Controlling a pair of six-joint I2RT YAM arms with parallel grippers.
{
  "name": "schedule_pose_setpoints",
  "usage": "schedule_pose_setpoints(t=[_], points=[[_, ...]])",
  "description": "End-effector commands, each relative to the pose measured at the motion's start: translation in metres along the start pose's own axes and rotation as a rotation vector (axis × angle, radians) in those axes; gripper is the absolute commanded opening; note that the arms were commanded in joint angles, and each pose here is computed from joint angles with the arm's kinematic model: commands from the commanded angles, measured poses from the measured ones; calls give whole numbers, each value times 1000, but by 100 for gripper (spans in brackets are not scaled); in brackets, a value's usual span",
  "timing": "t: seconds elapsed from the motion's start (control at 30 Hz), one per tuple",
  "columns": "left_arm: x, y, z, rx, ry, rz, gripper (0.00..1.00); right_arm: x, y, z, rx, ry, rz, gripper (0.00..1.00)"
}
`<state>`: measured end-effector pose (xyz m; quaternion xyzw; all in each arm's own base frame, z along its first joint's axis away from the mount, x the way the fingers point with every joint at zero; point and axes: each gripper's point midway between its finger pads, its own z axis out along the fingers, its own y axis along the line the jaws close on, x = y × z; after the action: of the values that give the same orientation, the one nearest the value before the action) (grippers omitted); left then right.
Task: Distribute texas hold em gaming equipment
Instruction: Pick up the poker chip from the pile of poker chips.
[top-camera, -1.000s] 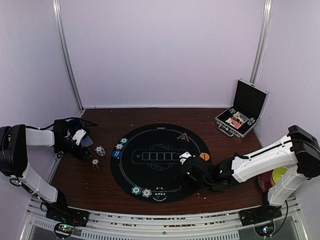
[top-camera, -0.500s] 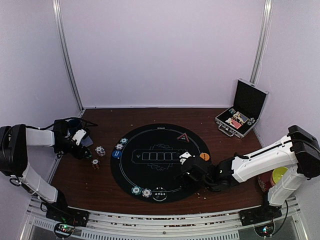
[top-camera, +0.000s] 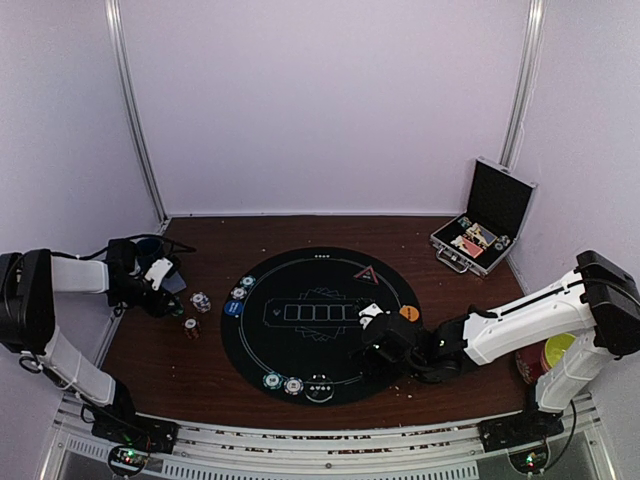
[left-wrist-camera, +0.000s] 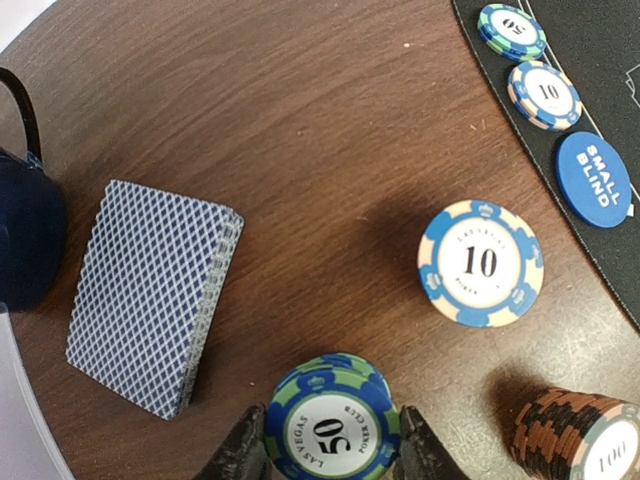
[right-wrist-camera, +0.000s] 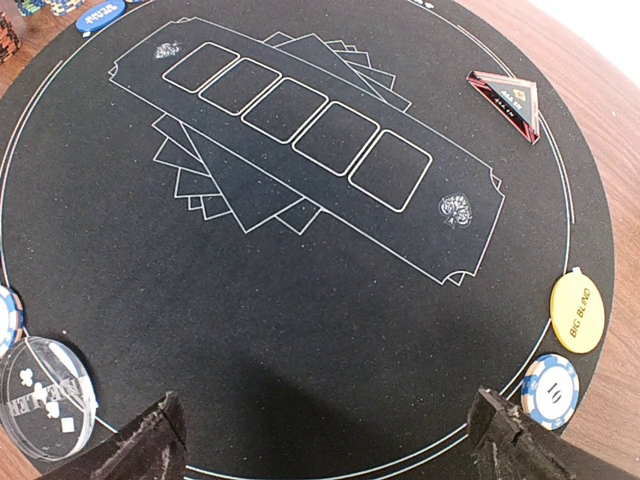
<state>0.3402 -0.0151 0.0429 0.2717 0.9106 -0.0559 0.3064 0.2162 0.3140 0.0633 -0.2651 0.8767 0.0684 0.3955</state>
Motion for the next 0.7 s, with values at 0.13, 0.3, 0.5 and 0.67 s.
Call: schedule_pose_setpoints(t=[0.13, 0.3, 0.5, 0.67], points=[[-27, 9, -20, -43, -88, 39, 29, -1, -5, -2, 29, -12, -6, 100], [-39, 5, -41, -53, -124, 69, 29, -2, -8, -2, 39, -18, -2, 100], [-66, -24, -67, -11, -175, 160, 28, -4, -15, -6, 69, -37, 1, 100], [-95, -73, -76, 34, -197, 283, 28, -10, -33, -12, 118, -66, 28, 100]])
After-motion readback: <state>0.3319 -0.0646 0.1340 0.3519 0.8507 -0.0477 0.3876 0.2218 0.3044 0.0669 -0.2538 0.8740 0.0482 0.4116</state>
